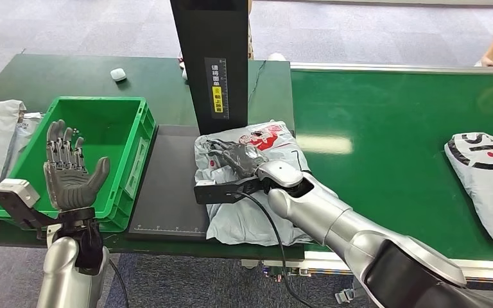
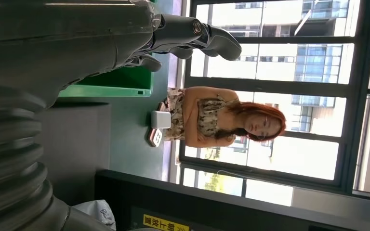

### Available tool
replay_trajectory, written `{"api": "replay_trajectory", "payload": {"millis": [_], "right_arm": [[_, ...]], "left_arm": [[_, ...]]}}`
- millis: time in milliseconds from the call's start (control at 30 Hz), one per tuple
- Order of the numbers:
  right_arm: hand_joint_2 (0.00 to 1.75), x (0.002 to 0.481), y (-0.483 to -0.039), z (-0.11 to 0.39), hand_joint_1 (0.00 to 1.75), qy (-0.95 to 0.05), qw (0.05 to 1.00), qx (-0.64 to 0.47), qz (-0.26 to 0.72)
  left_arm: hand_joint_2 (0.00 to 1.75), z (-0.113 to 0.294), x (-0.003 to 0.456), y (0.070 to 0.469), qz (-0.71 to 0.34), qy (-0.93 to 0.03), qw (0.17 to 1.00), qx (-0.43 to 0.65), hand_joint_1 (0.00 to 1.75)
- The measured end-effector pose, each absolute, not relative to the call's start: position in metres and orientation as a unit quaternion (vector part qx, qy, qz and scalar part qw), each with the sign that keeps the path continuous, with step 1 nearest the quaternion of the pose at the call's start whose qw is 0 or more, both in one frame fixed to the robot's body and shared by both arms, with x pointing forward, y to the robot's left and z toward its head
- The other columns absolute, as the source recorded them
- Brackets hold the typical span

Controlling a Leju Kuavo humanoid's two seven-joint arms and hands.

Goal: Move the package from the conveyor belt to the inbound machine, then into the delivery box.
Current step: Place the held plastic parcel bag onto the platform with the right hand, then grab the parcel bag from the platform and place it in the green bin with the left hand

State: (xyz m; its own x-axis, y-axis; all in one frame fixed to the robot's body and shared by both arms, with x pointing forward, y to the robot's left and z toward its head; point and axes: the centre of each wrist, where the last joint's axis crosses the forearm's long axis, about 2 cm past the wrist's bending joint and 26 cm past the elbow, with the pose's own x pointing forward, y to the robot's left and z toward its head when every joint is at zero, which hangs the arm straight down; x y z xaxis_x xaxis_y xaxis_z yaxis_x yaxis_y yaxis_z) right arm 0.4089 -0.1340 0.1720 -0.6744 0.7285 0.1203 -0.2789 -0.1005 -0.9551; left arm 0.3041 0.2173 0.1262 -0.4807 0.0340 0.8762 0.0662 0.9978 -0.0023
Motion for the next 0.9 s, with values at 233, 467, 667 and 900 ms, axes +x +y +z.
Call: {"api": "replay_trajectory", "payload": {"millis": [233,467,667,900], "right_arm": [[1.75,0.405,-0.133,0.182,0.0,-0.712,0.32,-0.129,0.612],[1.75,0.4,-0.135,0.19,0.0,-0.796,0.343,-0.029,0.498],[1.75,0.396,-0.141,0.196,0.0,-0.84,0.364,0.037,0.401],[1.75,0.393,-0.147,0.203,0.0,-0.862,0.378,0.077,0.328]], "left_arm": [[1.75,0.127,0.305,0.217,-0.015,-0.869,0.493,-0.028,0.0],[1.75,0.126,0.304,0.216,-0.03,-0.877,0.478,-0.036,0.0],[1.75,0.122,0.299,0.212,-0.048,-0.878,0.474,-0.048,0.0],[1.75,0.12,0.296,0.209,-0.062,-0.877,0.473,-0.062,0.0]]}}
